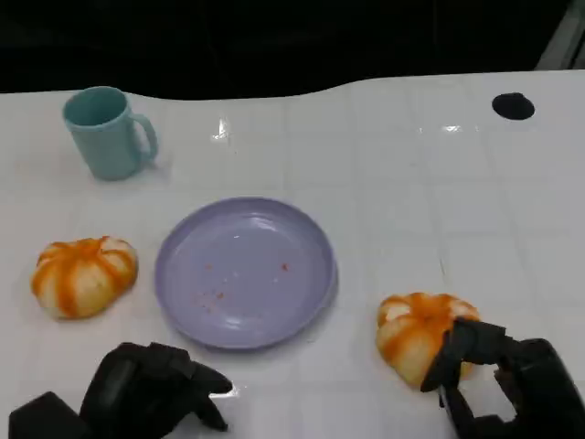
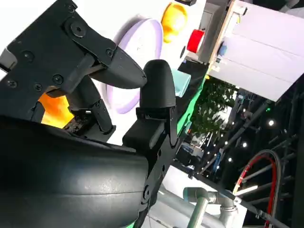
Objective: Grasp the bread from the table and place it into the plate.
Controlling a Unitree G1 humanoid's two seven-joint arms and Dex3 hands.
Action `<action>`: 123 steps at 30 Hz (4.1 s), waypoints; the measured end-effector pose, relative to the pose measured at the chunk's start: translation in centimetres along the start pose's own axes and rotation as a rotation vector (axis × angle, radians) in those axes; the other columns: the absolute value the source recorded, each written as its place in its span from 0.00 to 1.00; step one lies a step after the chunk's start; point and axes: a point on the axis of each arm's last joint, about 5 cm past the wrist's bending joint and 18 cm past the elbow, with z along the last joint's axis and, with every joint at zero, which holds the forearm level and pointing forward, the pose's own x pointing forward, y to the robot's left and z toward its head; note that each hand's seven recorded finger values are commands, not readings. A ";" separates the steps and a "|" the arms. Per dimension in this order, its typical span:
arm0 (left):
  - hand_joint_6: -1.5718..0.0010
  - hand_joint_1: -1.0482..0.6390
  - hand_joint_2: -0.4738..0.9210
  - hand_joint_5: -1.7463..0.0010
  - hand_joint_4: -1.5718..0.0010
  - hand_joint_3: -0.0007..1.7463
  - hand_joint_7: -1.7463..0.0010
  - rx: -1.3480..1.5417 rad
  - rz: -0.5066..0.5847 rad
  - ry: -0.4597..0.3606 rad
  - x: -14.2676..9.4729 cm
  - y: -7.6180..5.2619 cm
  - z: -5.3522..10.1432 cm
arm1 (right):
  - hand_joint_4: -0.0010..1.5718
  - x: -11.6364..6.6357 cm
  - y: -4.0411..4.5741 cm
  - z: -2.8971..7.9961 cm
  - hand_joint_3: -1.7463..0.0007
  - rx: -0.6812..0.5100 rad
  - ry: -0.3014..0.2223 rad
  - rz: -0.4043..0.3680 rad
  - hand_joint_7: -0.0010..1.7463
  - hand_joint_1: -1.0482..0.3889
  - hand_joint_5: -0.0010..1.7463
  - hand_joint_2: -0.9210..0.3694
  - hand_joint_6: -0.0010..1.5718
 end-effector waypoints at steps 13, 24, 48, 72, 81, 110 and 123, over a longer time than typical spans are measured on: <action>0.00 0.00 1.00 0.50 0.13 0.02 0.88 -0.001 0.001 -0.002 0.1 0.0 0.0 | 0.25 1.0 -1.52 0.7 0.88 -0.092 -0.007 0.072 0.28 0.41 0.45 0.01 0.30; 0.00 0.00 1.00 0.50 0.12 0.02 0.88 0.003 -0.003 -0.009 0.2 0.0 0.1 | 0.04 3.3 -6.09 5.9 0.94 -0.682 0.027 0.366 0.01 0.31 0.13 0.00 0.16; 0.00 0.00 1.00 0.50 0.13 0.02 0.88 -0.002 0.007 -0.018 0.2 -0.3 0.2 | 0.05 5.3 -4.26 6.0 0.99 -1.005 0.172 0.562 0.00 0.29 0.09 0.00 0.14; 0.00 0.00 1.00 0.49 0.14 0.02 0.89 0.004 0.009 -0.034 -0.1 -0.3 0.3 | 0.51 6.8 -2.80 0.2 0.69 -0.996 0.288 0.614 0.53 0.54 0.90 0.01 0.56; 0.00 0.00 1.00 0.49 0.14 0.02 0.89 0.004 0.008 -0.034 -0.1 -0.4 0.3 | 0.52 7.1 -2.42 -0.6 0.51 -0.920 0.200 0.502 0.98 0.57 1.00 0.16 0.39; 0.00 0.00 1.00 0.48 0.13 0.02 0.88 0.010 0.014 -0.026 0.0 -0.5 0.2 | 0.61 9.6 0.66 1.1 0.16 -0.558 -0.003 0.195 0.93 0.68 1.00 0.56 0.51; 0.00 0.00 1.00 0.49 0.13 0.02 0.88 0.012 0.013 -0.023 -0.4 -0.6 0.1 | 0.61 12.9 3.75 1.2 0.16 -0.490 -0.061 0.193 0.83 0.71 1.00 0.54 0.55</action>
